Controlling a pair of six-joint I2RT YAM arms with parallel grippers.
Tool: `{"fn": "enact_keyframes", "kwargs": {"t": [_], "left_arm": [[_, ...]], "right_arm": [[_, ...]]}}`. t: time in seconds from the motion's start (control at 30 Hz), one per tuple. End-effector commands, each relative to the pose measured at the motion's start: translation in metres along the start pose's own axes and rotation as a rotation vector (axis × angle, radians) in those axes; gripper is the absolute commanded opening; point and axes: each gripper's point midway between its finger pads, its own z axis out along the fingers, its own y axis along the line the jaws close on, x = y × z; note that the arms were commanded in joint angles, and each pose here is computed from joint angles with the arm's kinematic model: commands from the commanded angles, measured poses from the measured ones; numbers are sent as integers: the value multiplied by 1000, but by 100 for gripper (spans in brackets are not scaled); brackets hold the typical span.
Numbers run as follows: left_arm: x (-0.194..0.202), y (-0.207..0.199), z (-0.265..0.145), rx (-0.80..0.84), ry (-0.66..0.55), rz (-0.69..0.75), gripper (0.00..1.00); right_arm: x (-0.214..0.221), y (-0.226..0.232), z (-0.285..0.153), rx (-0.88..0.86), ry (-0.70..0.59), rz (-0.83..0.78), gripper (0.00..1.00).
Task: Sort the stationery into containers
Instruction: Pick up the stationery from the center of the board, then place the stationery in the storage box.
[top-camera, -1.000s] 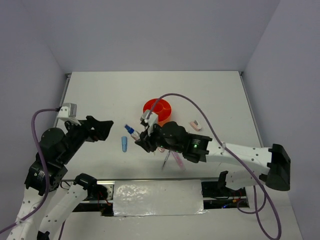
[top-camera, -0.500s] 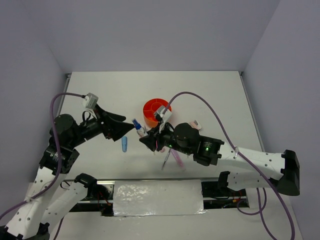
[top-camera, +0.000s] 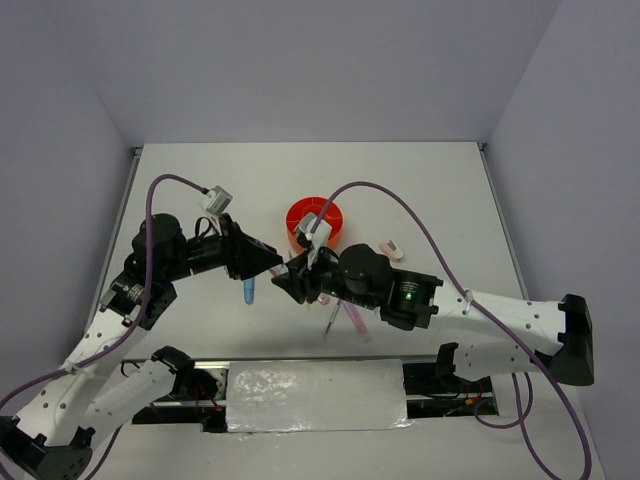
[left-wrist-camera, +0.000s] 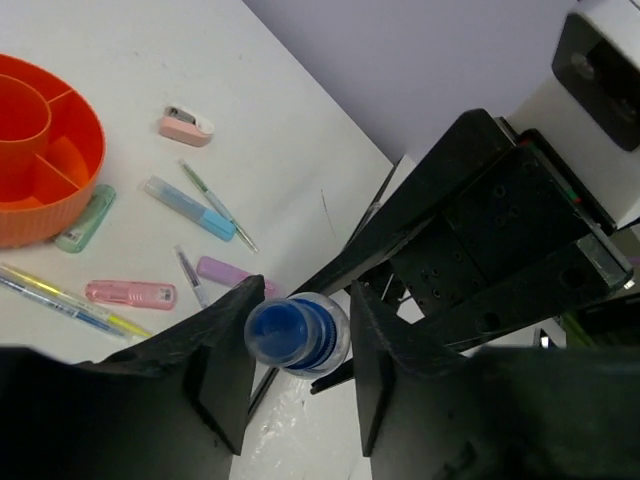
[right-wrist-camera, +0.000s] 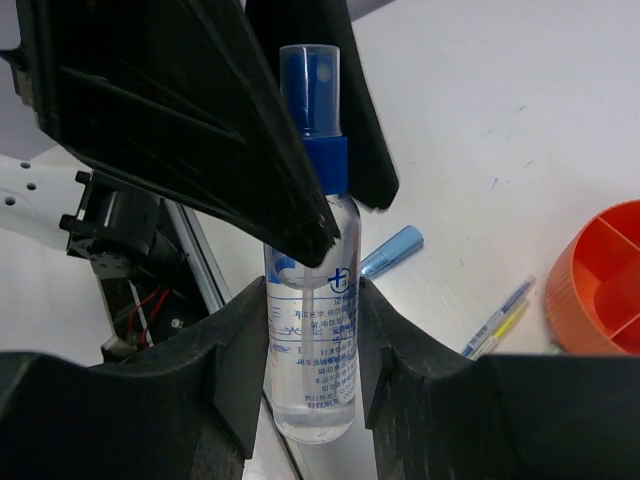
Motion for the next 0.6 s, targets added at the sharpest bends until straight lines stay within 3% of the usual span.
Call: {"fn": "enact_keyframes", "kwargs": {"t": [0.0, 0.03, 0.07, 0.13, 0.17, 0.2, 0.23, 0.27, 0.3, 0.33, 0.47, 0.57], "left_arm": [[-8, -16, 3, 65, -14, 55, 50], [-9, -15, 3, 55, -18, 60, 42], [-8, -16, 4, 54, -14, 59, 25], [-10, -15, 4, 45, -11, 71, 12], [-15, -15, 3, 29, -26, 82, 0], [-14, -12, 3, 7, -18, 90, 0], [-17, -10, 2, -10, -26, 98, 0], [-25, -7, 0, -44, -50, 110, 0], [-28, -6, -1, -59, -59, 126, 0], [-30, -4, -3, -78, -68, 129, 0], [-55, 17, -6, -230, -150, 161, 0], [-82, 59, -11, -467, -249, 164, 0]], "right_arm": [[-32, 5, 1, 0, -71, -26, 0], [-35, 6, 1, -3, -77, -25, 0], [-30, 4, 2, 1, -54, -35, 0], [-26, 3, 3, 8, -45, -38, 0], [-26, 2, 2, 9, -46, -38, 0], [-20, 2, 2, 8, -35, -40, 8], [-19, 1, 1, 7, -37, -41, 21], [-22, 1, -4, 6, -53, -35, 41], [-14, -3, -6, 17, -40, -31, 79], [-17, -7, -12, 35, -57, -25, 99], [-20, -37, -36, 170, -94, 20, 100], [-20, -68, -72, 306, -144, 81, 100]]}}
